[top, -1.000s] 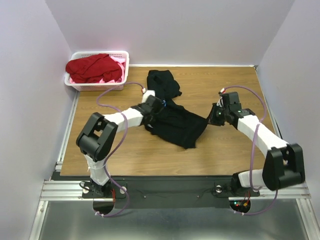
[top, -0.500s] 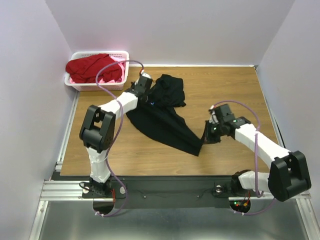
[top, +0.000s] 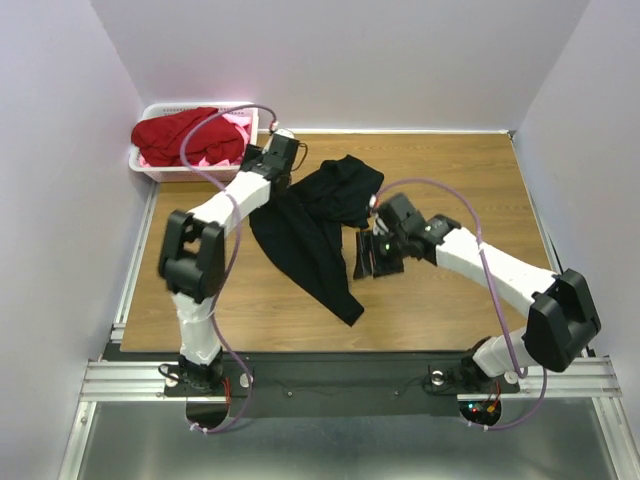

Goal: Fold and stack the t-shirts
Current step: Flatten the tshirt out

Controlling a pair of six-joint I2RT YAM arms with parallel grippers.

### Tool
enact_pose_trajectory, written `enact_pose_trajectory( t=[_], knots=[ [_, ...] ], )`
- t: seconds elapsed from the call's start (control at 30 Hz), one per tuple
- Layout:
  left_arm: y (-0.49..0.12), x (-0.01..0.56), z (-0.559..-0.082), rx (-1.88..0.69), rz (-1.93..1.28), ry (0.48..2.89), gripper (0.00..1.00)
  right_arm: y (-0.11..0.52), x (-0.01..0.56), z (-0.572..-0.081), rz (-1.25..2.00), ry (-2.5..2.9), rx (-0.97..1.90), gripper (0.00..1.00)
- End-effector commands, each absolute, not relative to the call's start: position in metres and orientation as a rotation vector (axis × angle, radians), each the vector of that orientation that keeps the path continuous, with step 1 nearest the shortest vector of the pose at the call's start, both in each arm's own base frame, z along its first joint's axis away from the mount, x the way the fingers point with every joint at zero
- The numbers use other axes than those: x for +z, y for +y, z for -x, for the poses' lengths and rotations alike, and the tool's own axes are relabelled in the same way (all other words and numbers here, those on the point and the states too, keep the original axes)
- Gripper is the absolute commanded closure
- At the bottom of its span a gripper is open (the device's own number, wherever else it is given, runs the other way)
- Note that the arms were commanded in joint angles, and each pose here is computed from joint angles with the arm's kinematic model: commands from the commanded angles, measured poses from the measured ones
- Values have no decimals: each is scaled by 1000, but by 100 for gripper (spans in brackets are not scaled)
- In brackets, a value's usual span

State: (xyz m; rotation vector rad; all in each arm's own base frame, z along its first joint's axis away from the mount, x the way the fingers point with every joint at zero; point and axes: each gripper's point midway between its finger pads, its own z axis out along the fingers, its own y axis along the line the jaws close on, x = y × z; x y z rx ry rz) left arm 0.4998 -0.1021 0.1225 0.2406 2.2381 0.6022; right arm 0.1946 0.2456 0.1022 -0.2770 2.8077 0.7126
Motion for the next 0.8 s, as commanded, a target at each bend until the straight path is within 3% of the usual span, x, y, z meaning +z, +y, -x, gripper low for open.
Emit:
enact_pose_trajectory(
  t=[0.0,0.1,0.17,0.3,0.37,0.4,0.43,0.77],
  knots=[
    [-105,226,-448,352,16,2091,15,222,138,-275,201,2592,471,37],
    [-136,230,-399,163,43,2094,15,207,144,-325,147,2523,392,37],
    [-159,211,-370,79,-20,2138,16,202,150,-354,109,2472,358,45],
    [-209,181,-320,-87,-85,2202,24,204,132,-405,38,2463,398,49],
    [-215,157,-309,-115,-88,2265,38,209,128,-424,18,2450,411,51],
    [-217,146,-306,-105,-95,2289,41,212,109,-428,14,2486,404,52],
    [-219,136,-303,-96,-104,2301,50,217,106,-434,16,2482,426,52],
    [-216,75,-309,42,-176,2361,51,237,73,-475,10,2460,456,43]
  ],
)
